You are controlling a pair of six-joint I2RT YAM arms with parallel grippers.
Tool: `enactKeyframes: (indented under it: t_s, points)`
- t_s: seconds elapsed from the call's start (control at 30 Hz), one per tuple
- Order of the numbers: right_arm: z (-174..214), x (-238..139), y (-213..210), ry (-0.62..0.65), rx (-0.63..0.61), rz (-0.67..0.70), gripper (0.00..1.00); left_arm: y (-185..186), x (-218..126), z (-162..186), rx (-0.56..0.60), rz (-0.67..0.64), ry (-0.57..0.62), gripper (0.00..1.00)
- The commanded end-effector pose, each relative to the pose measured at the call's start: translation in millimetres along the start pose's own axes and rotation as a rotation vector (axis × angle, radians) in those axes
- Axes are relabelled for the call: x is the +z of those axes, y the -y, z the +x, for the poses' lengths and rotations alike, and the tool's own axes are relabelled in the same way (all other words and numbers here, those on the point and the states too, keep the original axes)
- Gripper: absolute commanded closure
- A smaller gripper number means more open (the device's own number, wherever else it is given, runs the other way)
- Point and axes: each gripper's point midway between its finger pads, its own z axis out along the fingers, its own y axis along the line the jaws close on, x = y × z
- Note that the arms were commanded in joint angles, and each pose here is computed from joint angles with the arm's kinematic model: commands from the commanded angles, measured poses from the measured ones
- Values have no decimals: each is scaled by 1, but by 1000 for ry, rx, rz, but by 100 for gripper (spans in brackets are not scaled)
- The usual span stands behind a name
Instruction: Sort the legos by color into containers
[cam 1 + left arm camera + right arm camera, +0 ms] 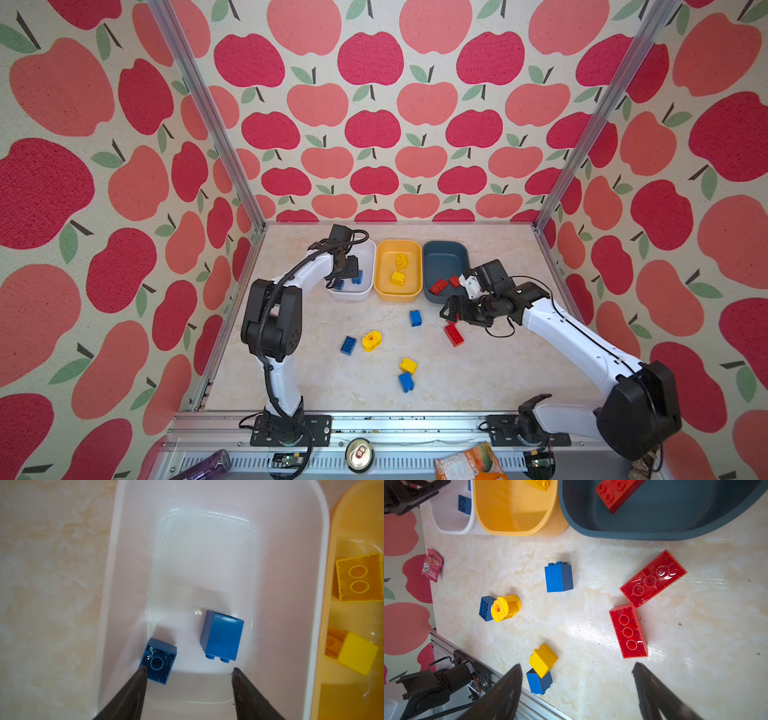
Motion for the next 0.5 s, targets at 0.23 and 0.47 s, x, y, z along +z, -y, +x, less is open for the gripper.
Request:
enactKeyframes:
  t_s: [0.23,0.47]
  points:
    - [15,18,29,-82,-137,138,15,9,-56,-6,-54,87,115,24]
    - [30,42,35,-171,-233,231,17,15,-84,13,-117,199,162,20]
